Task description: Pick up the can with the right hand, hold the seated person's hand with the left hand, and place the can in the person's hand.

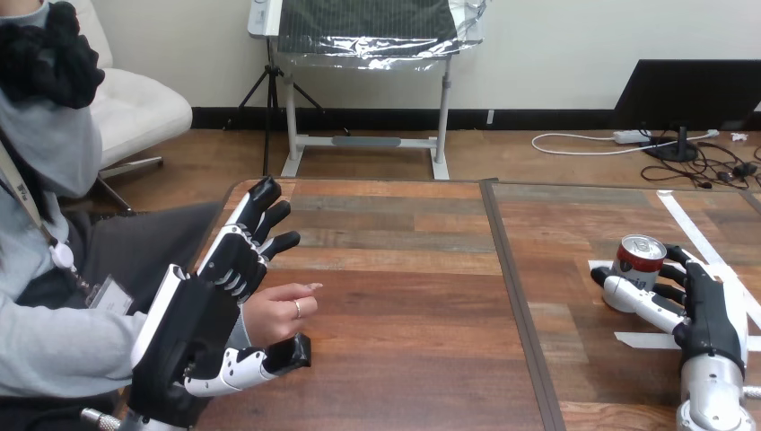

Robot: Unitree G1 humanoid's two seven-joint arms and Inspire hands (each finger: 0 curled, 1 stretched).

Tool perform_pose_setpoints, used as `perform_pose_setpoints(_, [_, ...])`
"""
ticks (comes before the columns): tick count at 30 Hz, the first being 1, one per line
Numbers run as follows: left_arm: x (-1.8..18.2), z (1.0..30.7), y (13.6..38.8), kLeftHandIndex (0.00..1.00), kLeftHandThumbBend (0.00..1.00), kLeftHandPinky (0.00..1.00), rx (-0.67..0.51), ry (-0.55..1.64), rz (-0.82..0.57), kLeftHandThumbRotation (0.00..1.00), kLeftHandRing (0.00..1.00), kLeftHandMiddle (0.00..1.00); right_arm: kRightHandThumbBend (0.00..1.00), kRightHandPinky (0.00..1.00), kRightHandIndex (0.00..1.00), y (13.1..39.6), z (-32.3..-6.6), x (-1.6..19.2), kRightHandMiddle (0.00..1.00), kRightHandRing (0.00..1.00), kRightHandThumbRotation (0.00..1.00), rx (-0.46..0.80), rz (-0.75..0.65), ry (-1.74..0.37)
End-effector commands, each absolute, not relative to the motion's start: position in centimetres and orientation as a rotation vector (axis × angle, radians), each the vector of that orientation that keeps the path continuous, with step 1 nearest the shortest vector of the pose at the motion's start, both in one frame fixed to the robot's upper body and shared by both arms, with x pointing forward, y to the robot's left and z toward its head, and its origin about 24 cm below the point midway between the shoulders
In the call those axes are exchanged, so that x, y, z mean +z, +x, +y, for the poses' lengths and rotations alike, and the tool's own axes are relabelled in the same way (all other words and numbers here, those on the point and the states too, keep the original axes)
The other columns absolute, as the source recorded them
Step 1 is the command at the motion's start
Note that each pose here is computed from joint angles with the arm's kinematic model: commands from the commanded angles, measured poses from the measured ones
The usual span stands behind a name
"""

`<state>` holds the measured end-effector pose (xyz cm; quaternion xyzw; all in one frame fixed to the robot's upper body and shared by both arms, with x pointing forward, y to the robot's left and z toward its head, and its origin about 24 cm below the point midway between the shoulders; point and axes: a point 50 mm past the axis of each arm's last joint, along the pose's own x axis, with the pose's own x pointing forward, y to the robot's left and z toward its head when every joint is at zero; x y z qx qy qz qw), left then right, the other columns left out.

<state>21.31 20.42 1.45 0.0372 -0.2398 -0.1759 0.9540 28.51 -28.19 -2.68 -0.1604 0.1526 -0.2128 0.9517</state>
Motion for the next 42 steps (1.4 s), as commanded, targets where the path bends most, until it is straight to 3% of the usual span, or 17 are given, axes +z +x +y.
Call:
perform_pose_setpoints(1, [3.13, 20.80, 21.98, 0.96, 1.00, 0.88, -0.357, 0.108, -0.572, 0.47, 0.96, 0.99, 1.00, 0.64, 0.80, 31.25, -26.90, -0.29, 0.78, 0.73, 0.16, -0.429, 0.223, -0.286])
perform_pose_setpoints(8, [3.19, 20.78, 21.93, 0.96, 1.00, 0.87, -0.362, 0.109, -0.574, 0.47, 0.96, 0.99, 1.00, 0.59, 0.75, 31.51, -26.90, -0.05, 0.74, 0.68, 0.08, -0.440, 0.229, -0.321])
perform_pose_setpoints(12, [3.23, 20.76, 21.91, 0.95, 1.00, 0.87, -0.362, 0.112, -0.577, 0.47, 0.96, 0.99, 0.99, 0.51, 0.69, 31.61, -26.88, 0.13, 0.68, 0.59, 0.03, -0.451, 0.221, -0.353])
perform_pose_setpoints(26, [3.34, 20.70, 21.89, 0.95, 1.00, 0.87, -0.366, 0.104, -0.583, 0.47, 0.96, 0.98, 0.92, 0.37, 0.55, 31.93, -27.09, 0.33, 0.52, 0.43, 0.00, -0.486, 0.250, -0.316])
perform_pose_setpoints(42, [3.46, 20.72, 21.97, 0.94, 1.00, 0.87, -0.367, 0.114, -0.591, 0.47, 0.96, 0.98, 0.88, 0.34, 0.49, 32.03, -27.55, 0.56, 0.45, 0.39, 0.00, -0.499, 0.264, -0.304])
